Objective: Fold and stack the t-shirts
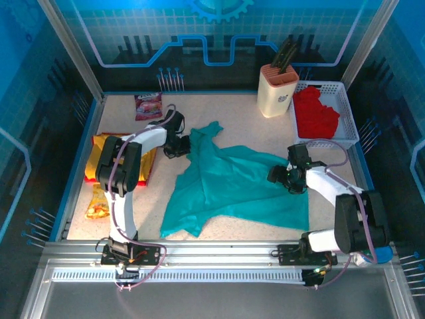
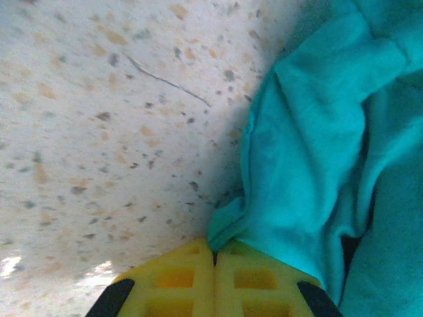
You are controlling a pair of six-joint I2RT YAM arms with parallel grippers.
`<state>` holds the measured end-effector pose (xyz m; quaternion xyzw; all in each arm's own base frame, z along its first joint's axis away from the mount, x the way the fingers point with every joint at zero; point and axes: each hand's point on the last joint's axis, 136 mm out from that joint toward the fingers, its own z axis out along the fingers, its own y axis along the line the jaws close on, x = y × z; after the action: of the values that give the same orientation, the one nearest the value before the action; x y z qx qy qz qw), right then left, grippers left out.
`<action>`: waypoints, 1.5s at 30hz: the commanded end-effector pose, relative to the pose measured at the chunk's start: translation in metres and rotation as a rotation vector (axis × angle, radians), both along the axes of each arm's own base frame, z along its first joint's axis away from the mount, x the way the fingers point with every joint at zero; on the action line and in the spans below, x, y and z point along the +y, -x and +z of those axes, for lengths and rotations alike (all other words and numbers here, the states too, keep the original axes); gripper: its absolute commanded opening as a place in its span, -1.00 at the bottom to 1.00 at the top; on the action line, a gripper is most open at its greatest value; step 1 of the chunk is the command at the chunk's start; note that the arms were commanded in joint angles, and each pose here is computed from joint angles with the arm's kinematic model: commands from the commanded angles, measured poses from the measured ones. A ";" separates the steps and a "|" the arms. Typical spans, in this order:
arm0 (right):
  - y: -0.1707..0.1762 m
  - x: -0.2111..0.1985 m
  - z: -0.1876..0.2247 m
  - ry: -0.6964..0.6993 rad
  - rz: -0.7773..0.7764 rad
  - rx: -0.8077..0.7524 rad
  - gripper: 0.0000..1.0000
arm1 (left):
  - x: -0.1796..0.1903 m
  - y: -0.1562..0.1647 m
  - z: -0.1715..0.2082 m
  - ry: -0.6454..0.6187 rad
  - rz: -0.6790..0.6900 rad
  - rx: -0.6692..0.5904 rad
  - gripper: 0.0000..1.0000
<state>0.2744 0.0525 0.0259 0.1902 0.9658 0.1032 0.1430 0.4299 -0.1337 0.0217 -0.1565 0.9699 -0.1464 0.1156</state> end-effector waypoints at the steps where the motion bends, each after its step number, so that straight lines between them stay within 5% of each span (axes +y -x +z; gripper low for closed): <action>1: 0.000 0.002 -0.006 0.001 -0.025 0.021 0.64 | 0.031 -0.001 0.010 -0.139 -0.013 0.008 -1.00; 9: 0.005 0.003 -0.019 -0.001 -0.033 0.069 0.55 | 0.081 -0.033 0.056 -0.276 -0.011 -0.044 -1.00; 16: 0.005 0.002 -0.018 0.005 -0.032 0.077 0.55 | 0.111 -0.043 0.053 -0.352 0.046 0.019 -1.00; 17: 0.006 0.002 -0.018 0.006 -0.031 0.077 0.55 | 0.113 -0.042 0.051 -0.361 0.047 0.032 -0.95; 19: 0.005 0.002 -0.017 0.003 -0.022 0.072 0.55 | 0.111 -0.043 0.048 -0.351 0.044 0.044 -0.37; 25: -0.002 0.011 -0.002 -0.038 0.015 0.017 0.56 | 0.088 -0.036 0.059 -0.295 0.025 0.038 0.11; 32: -0.018 0.006 0.041 -0.012 0.031 -0.109 0.60 | 0.029 0.022 0.063 -0.241 -0.064 0.025 0.13; 45: -0.035 -0.028 0.056 0.076 -0.017 -0.137 0.67 | 0.019 0.174 0.000 -0.314 -0.111 0.294 0.12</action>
<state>0.3017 0.0367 0.0763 0.1832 0.9548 0.0991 0.2123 0.2740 -0.1164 0.0212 -0.0810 0.9966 0.0158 -0.0028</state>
